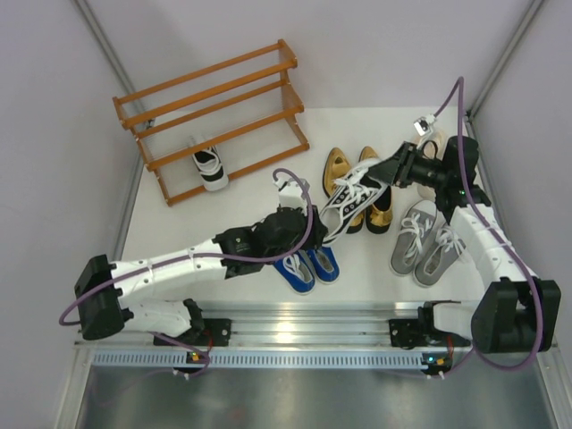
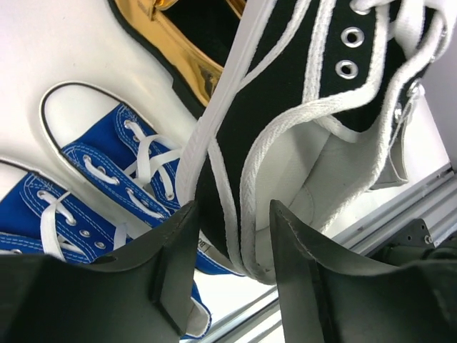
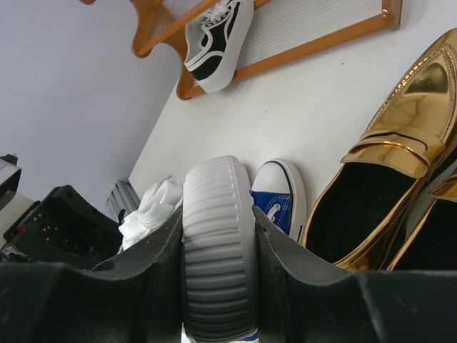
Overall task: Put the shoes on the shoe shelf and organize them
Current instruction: Pick up the shoe at the center of the board, then place the shoe at the shoe shelf.
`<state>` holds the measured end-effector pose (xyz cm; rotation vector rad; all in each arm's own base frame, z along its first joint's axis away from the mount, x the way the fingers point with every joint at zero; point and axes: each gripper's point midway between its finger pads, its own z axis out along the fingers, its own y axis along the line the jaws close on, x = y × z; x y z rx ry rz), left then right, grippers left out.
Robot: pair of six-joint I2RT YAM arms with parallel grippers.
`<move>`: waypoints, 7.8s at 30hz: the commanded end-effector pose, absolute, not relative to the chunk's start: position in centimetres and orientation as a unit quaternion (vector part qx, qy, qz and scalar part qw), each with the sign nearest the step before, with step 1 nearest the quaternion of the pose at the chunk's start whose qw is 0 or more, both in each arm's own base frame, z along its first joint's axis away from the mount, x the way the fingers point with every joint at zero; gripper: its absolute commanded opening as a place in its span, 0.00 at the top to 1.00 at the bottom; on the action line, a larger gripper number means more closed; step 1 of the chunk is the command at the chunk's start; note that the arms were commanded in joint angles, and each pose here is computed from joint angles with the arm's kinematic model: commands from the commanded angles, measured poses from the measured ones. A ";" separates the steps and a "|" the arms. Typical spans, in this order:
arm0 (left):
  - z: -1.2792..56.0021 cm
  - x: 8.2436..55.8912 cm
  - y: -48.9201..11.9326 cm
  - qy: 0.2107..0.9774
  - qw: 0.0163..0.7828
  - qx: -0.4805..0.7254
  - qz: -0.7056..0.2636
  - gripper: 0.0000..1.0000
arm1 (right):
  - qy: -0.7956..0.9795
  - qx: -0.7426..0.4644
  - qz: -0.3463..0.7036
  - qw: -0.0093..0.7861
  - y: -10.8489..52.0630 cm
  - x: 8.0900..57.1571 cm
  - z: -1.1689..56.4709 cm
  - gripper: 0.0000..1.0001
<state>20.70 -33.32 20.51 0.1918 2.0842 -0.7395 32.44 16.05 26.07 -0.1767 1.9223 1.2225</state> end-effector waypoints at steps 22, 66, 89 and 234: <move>23.4 19.9 -31.9 0.827 0.468 0.129 -0.285 1.00 | 0.722 -0.132 0.512 0.447 16.6 32.1 28.0 0.91; 22.1 18.2 -10.2 0.822 0.494 -0.258 -0.118 1.00 | 0.707 -0.166 0.459 0.511 11.1 30.5 26.3 0.12; 20.5 21.9 -6.4 0.816 0.437 -0.365 -0.101 1.00 | 0.706 -0.165 0.452 0.520 10.6 30.4 26.7 0.12; 17.0 42.1 7.5 0.628 0.532 -0.566 -0.049 1.00 | 0.705 -0.140 0.444 0.536 8.4 30.5 26.7 0.12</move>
